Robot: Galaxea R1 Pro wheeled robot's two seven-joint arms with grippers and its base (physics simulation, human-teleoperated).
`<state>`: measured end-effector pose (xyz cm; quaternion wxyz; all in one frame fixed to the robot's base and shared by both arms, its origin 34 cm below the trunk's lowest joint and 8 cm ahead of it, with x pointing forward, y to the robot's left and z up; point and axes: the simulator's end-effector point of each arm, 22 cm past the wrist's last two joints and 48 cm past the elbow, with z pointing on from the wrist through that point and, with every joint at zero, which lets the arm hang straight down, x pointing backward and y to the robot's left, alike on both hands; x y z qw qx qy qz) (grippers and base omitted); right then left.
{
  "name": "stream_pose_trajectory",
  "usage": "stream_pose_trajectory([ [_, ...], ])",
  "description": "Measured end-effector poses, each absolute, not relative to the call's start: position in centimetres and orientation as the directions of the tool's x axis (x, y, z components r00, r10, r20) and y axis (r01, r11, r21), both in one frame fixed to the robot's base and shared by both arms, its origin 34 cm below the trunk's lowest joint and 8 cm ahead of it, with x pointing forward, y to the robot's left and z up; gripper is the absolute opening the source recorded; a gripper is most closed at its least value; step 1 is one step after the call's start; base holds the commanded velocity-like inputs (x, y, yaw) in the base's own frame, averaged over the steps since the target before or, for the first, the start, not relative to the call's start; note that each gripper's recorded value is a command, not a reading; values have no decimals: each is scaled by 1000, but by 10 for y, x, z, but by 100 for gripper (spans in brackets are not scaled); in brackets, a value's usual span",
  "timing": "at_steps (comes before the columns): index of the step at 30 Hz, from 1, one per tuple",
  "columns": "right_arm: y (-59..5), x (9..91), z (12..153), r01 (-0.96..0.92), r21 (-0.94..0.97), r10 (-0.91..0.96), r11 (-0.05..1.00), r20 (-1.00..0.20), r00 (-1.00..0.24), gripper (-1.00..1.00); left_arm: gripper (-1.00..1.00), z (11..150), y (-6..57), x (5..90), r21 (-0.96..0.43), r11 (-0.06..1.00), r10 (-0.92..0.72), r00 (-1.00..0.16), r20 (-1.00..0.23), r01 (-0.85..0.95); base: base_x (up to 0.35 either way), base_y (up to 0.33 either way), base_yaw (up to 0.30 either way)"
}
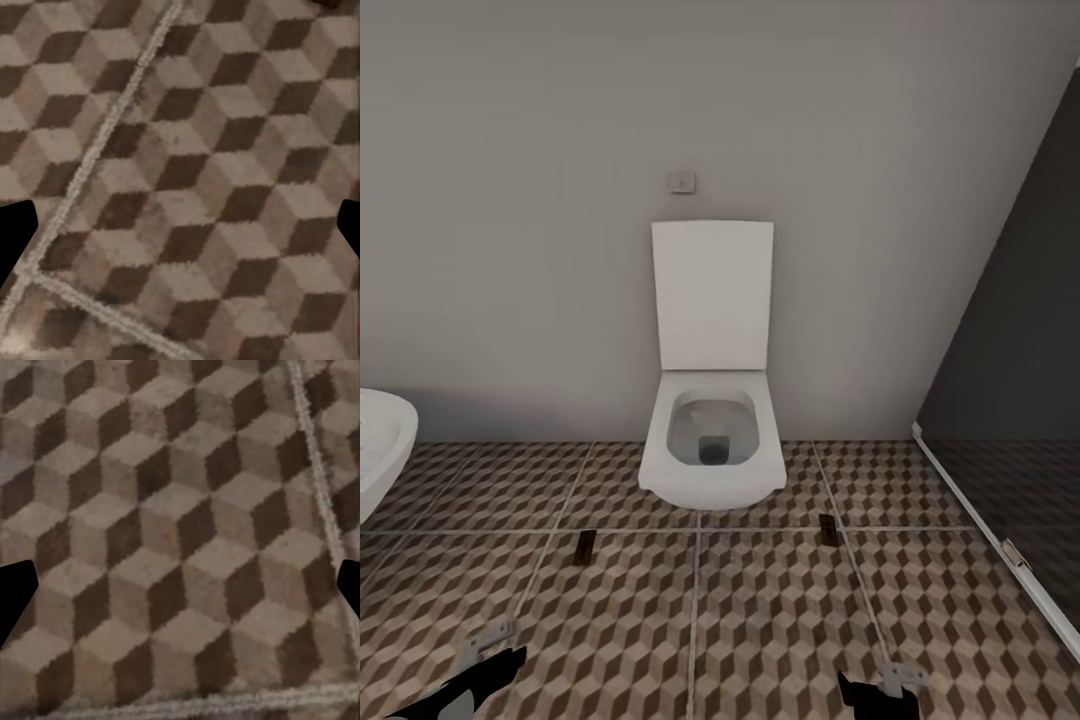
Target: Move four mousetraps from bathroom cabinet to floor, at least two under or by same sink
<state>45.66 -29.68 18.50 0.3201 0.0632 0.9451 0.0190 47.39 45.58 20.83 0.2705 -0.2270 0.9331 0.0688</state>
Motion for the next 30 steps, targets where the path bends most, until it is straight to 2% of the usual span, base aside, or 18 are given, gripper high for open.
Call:
stream_pose_trajectory([
  [30,-297,493,236,97,89,131,991,-694,-708,100,100,262,455,507,-52,887,-387,-679,-623,-458,0,0,0],
])
